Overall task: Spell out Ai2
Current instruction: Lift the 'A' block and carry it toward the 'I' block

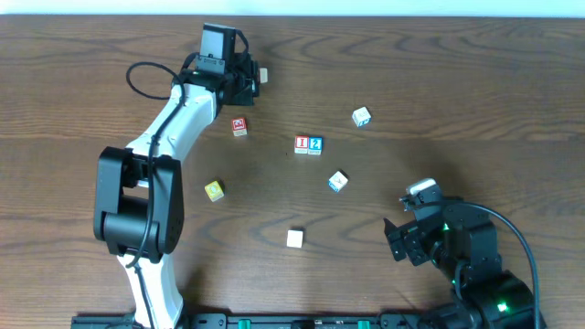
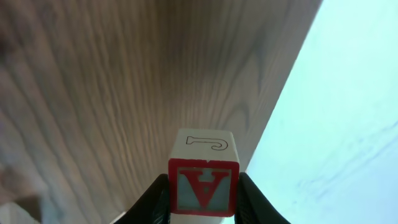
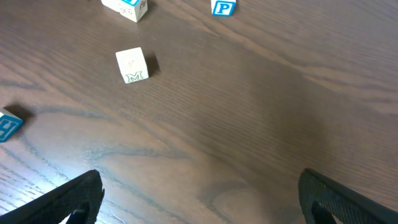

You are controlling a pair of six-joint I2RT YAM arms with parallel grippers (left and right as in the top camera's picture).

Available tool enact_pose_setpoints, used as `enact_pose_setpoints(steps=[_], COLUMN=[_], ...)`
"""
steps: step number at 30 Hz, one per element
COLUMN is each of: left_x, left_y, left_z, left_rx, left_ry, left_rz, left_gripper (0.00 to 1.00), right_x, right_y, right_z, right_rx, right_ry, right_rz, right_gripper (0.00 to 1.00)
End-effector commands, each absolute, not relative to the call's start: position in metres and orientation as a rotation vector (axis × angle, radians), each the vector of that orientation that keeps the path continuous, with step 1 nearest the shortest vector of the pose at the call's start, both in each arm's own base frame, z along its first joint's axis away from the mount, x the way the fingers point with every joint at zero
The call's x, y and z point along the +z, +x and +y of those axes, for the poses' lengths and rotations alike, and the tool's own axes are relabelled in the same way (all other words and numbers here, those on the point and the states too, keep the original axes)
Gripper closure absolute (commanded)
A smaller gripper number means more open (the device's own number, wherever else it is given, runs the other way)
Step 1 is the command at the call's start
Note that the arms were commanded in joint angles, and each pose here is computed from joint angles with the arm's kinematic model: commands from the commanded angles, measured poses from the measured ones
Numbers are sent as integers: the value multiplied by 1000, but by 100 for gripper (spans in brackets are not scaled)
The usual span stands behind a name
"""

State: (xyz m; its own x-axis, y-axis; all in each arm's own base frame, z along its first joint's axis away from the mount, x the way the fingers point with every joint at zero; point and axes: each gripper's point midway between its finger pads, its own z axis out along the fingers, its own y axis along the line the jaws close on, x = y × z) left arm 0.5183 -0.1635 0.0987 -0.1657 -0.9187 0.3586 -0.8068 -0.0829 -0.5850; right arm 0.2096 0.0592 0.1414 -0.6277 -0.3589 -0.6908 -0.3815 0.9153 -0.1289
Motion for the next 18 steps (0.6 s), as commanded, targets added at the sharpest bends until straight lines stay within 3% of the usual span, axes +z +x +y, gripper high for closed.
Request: enact_pose_setpoints(steps=[1,4,12,18], left_x=[99,98,104,85], left_y=[519,516,518,495], left_z=[-171,-180,-189,-191], left_rx=[-1110,-1122,-1100,-912], left_ry=[-2139,-2261,-2211,-2243], left_rz=[1873,1791,1778,1812], left_gripper=[94,94,94,94], right_x=[141,142,142,142], right_y=[210,210,210,210], right_z=[56,56,56,56], right_rx=[29,30,30,29], right_ry=[-503,-503,-503,-503], right_rz=[2307,2307,2307,2307], right_gripper=[1,1,1,1])
